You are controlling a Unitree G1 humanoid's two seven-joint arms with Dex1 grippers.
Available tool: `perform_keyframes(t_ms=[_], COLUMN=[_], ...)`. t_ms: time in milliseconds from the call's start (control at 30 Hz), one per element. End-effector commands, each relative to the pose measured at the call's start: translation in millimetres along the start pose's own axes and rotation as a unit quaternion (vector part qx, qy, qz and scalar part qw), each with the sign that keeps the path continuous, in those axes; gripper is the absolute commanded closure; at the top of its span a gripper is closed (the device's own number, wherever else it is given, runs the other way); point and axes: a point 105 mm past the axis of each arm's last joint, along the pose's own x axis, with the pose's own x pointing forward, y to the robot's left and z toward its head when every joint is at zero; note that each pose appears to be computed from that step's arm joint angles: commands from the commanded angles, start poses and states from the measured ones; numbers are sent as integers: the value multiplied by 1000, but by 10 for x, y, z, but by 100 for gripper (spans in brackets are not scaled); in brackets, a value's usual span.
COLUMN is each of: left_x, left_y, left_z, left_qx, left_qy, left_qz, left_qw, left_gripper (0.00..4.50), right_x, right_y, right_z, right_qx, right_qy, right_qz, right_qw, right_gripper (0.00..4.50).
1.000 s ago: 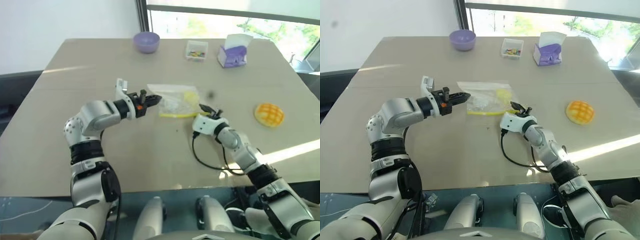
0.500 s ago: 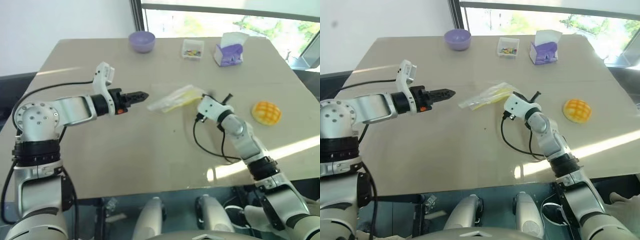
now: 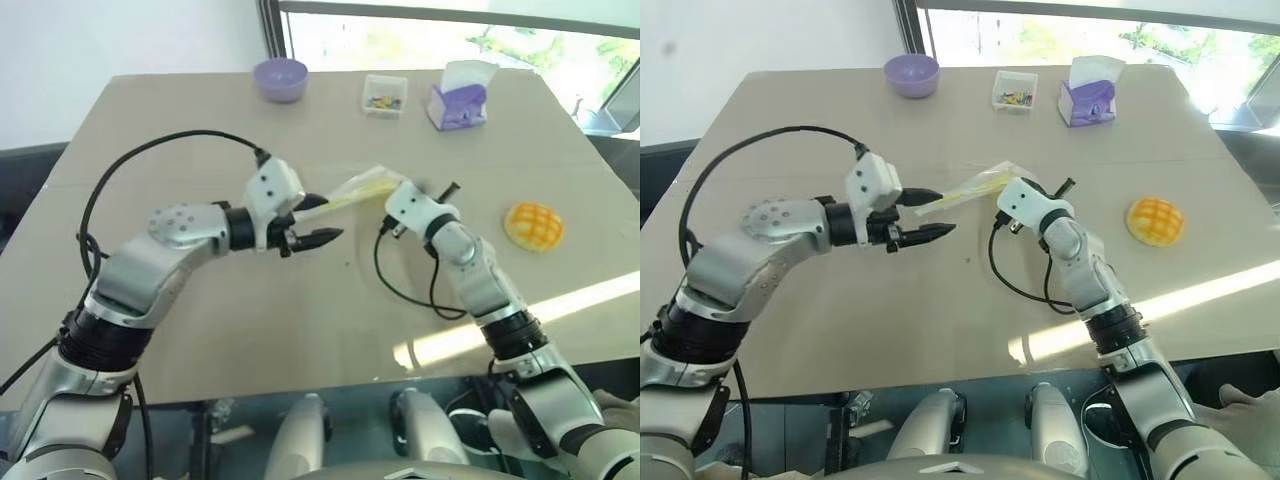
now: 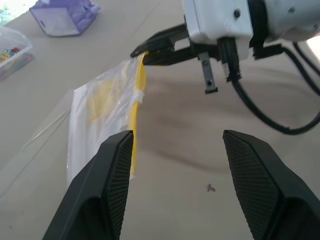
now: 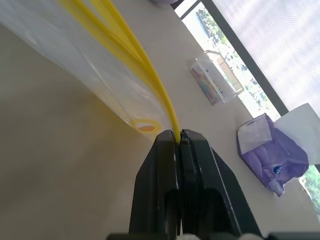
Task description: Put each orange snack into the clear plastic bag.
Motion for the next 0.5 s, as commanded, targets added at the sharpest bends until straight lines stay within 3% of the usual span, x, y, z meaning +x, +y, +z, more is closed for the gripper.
perform_keyframes(t_ms=[33, 267, 300, 333, 433, 500], left_x=[58, 219, 228, 237, 244, 240], left_y=[31, 68, 63, 52, 69, 97], left_z=[63, -12, -21, -25, -13, -7], left_qx=[29, 31, 28, 29, 30, 32], left_qy=[3, 13, 14, 15, 11, 9], left_qz=[20, 54, 54, 51, 57, 62], left_qw=[999, 998, 998, 998, 998, 998], left_gripper=[150, 150, 201, 225, 382, 445], right_x=[-20, -35, -35, -34, -35, -41], right_y=[-106, -78, -76, -77, -77, -79], right_z=[228, 262, 269, 276, 292, 283], right_qx=[-8, -13, -13, -13, -15, -12], right_qy=[-35, -42, -43, -44, -49, -49], right_qz=[-17, -13, -13, -13, -11, -10], right_qw=[999, 999, 999, 999, 999, 999], right_gripper=[450, 450, 450, 450, 450, 450])
